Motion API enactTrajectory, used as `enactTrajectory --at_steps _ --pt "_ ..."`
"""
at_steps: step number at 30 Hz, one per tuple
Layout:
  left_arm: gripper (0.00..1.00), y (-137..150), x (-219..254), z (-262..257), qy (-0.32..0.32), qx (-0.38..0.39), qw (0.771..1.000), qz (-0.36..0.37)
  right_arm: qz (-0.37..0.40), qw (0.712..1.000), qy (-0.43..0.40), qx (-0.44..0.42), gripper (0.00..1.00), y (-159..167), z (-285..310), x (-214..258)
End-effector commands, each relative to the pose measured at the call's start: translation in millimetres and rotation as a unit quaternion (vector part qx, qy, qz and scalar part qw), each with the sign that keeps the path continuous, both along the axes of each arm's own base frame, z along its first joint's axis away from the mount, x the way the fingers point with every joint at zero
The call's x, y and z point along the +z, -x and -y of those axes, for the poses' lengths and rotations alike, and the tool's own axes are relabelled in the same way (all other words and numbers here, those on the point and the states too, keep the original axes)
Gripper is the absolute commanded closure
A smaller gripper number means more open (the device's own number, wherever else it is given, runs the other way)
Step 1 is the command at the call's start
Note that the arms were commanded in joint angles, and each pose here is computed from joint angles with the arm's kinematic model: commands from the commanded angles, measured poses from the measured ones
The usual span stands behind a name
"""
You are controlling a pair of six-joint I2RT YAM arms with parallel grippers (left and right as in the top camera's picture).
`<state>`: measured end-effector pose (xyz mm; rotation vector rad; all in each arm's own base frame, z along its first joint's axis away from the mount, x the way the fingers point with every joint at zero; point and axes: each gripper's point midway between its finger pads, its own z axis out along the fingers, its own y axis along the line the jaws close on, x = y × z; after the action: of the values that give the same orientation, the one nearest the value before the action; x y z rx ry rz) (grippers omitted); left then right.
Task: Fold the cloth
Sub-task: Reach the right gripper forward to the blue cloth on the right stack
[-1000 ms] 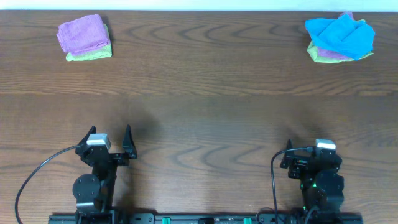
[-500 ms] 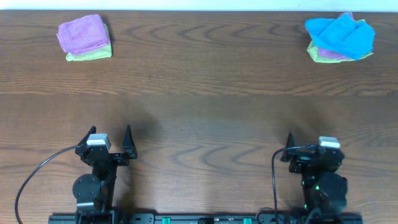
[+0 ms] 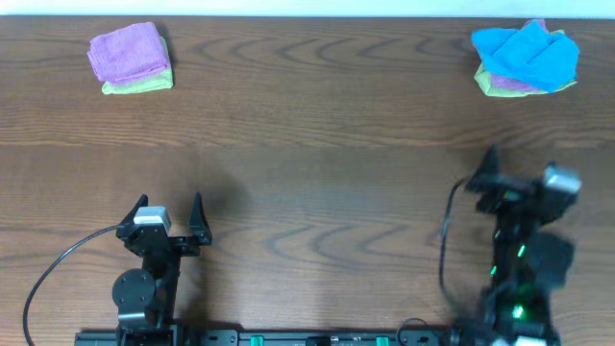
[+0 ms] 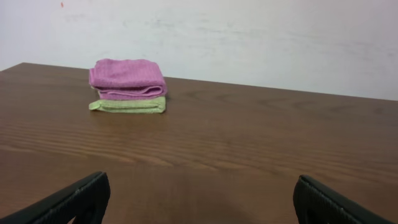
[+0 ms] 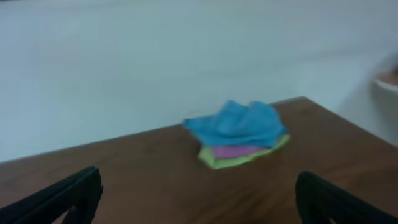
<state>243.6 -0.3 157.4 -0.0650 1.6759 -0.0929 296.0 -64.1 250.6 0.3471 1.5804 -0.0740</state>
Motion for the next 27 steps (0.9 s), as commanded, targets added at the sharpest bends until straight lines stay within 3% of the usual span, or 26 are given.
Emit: enactTrajectory --at_steps 1,12,18,27 --pt "0.05 0 -19 0 -0.005 -0.001 1.000 -0.022 -0.006 0.999 -0.037 0.000 0.01 -31 16 23" --pt "0.05 0 -19 0 -0.005 -0.001 1.000 -0.022 -0.119 0.985 -0.123 -0.015 0.01 -155 104 -2" --pt "0.04 0 -19 0 -0.005 -0.001 1.000 -0.022 -0.167 0.968 -0.187 -0.022 0.03 -200 159 -43" --pt "0.05 0 -19 0 -0.005 -0.001 1.000 -0.022 -0.176 0.956 -0.236 0.003 0.10 -263 208 -82"
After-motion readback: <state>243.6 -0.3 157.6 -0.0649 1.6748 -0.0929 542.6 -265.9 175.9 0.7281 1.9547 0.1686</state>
